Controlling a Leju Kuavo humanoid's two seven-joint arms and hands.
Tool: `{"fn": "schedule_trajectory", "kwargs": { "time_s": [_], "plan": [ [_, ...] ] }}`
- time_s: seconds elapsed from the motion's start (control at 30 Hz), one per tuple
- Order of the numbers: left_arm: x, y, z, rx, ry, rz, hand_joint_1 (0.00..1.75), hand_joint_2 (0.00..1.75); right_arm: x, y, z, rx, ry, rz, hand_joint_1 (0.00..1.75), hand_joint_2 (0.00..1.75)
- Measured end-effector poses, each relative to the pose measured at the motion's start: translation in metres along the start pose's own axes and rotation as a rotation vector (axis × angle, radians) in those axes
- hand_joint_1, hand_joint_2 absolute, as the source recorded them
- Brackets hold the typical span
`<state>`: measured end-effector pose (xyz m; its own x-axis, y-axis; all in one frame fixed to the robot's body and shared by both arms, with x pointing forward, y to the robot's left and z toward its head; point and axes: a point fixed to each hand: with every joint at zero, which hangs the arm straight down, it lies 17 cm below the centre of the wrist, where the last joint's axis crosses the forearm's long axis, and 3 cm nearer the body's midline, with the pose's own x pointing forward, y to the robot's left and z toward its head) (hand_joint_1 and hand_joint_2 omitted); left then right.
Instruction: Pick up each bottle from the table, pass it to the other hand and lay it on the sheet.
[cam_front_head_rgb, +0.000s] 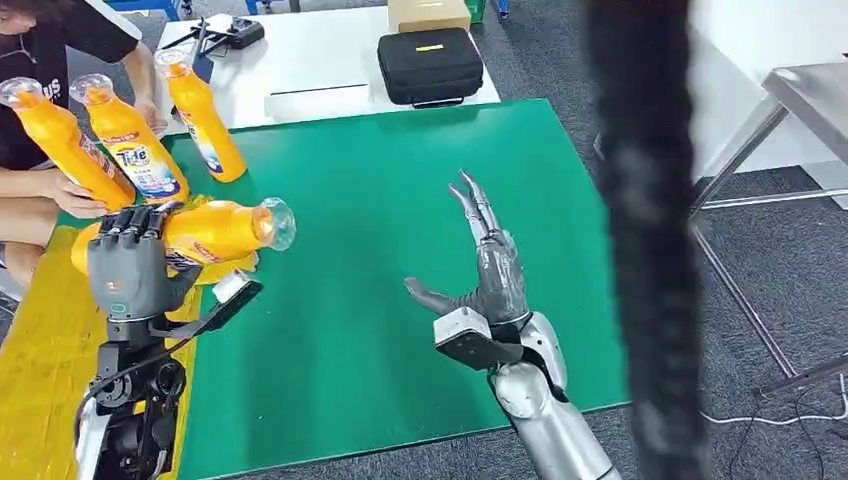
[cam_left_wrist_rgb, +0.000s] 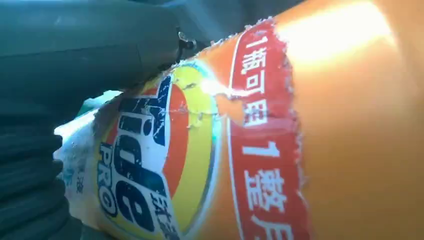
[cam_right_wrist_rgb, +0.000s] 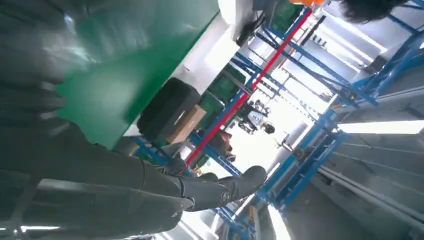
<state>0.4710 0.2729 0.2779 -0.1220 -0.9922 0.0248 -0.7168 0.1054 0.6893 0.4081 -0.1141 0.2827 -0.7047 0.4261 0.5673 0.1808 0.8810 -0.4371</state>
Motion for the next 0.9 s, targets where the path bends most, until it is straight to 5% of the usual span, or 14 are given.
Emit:
{"fn": "schedule_trajectory", "kwargs": {
  "time_s": [0.13,0.2,0.37,0.6,0.63,0.67,0.9],
  "plan": [
    [-0.078,-0.008,-0.015,-0.007,0.336,-0.144,1.75,1.75,0.009,-0.015,-0.003,-0.038,-0.026,0.038,0.00,1.75],
    [-0.084,-0.028,-0.013,-0.045,0.448,-0.175,1.75,1.75,0.012,-0.021,-0.002,-0.049,-0.035,0.048,0.00,1.75],
    [-0.044,-0.106,0.005,-0.285,0.164,-0.301,1.75,1.75,0.017,-0.026,-0.002,-0.053,-0.049,0.063,0.00,1.75],
    [-0.062,-0.146,0.030,-0.445,0.113,-0.396,1.75,1.75,0.015,-0.023,0.003,-0.033,-0.046,0.076,0.00,1.75],
    [-0.065,-0.151,0.035,-0.471,0.104,-0.406,0.16,1.75,0.015,-0.022,0.004,-0.030,-0.045,0.078,0.00,1.75],
    [-0.067,-0.156,0.040,-0.497,0.094,-0.413,0.00,1.75,0.015,-0.021,0.005,-0.024,-0.045,0.079,0.00,1.75],
    [-0.088,-0.170,0.061,-0.592,0.151,-0.455,0.00,1.75,0.013,-0.015,0.006,0.005,-0.034,0.076,0.00,1.75]
  ]
}}
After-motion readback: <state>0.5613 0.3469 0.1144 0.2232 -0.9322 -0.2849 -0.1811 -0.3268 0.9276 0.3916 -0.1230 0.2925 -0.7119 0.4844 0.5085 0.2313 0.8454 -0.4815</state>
